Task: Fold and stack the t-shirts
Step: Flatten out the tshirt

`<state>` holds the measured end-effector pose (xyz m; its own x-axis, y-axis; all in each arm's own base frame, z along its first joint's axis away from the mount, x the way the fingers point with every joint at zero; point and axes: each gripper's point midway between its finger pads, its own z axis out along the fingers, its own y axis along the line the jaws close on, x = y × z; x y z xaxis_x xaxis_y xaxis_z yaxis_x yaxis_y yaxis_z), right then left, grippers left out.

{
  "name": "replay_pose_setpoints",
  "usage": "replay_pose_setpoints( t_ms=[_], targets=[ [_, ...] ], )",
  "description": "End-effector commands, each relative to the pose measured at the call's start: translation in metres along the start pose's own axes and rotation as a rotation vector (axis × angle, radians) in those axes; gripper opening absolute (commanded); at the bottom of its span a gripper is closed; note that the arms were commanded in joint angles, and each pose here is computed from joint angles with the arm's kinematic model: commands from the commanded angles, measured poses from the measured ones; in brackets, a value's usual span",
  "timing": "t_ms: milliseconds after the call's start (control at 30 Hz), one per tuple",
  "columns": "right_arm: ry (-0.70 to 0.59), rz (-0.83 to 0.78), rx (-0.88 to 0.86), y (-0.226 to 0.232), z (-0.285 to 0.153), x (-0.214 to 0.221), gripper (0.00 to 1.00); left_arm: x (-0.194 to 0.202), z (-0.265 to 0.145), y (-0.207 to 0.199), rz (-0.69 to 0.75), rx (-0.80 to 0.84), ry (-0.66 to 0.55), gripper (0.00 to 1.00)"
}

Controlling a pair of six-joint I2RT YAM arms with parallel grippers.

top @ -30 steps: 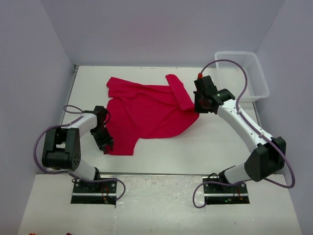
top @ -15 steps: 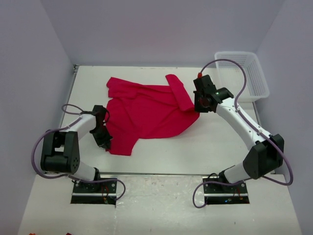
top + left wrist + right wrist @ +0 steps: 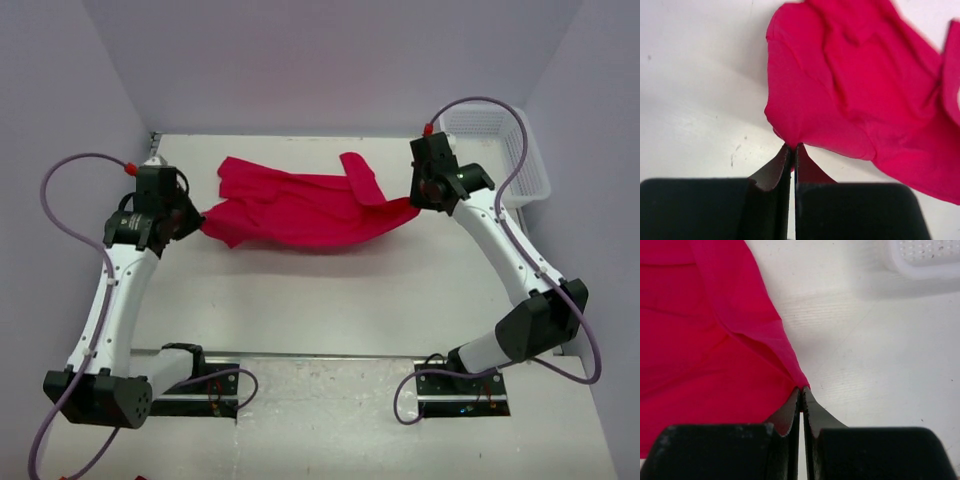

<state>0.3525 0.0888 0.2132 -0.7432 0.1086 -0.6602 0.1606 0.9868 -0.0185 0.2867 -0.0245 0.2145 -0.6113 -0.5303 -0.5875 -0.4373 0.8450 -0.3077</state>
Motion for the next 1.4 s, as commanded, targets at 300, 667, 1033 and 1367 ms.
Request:
replay_pose_setpoints(
  t_ms=[300, 667, 1033, 1367],
  targets=[
    [-0.337, 0.123, -0.094, -0.022, -0.137, -0.114, 0.0, -0.124, -0.173, -0.031, 0.011, 0.169, -0.497, 0.0],
    [-0.421, 0.096, -0.009, -0.042, -0.165, -0.147, 0.0, -0.188, -0.273, -0.059, -0.007, 0.326, -0.777, 0.0],
    [-0.57, 0.131, -0.096, -0.034, -0.204, -0.189, 0.0, -0.229, -0.318, -0.109, 0.049, 0.53, -0.912, 0.0],
    [-0.663, 0.168, -0.129, -0.048, -0.242, -0.189, 0.0, -0.228, -0.315, -0.126, 0.088, 0.604, -0.891, 0.0]
  ],
)
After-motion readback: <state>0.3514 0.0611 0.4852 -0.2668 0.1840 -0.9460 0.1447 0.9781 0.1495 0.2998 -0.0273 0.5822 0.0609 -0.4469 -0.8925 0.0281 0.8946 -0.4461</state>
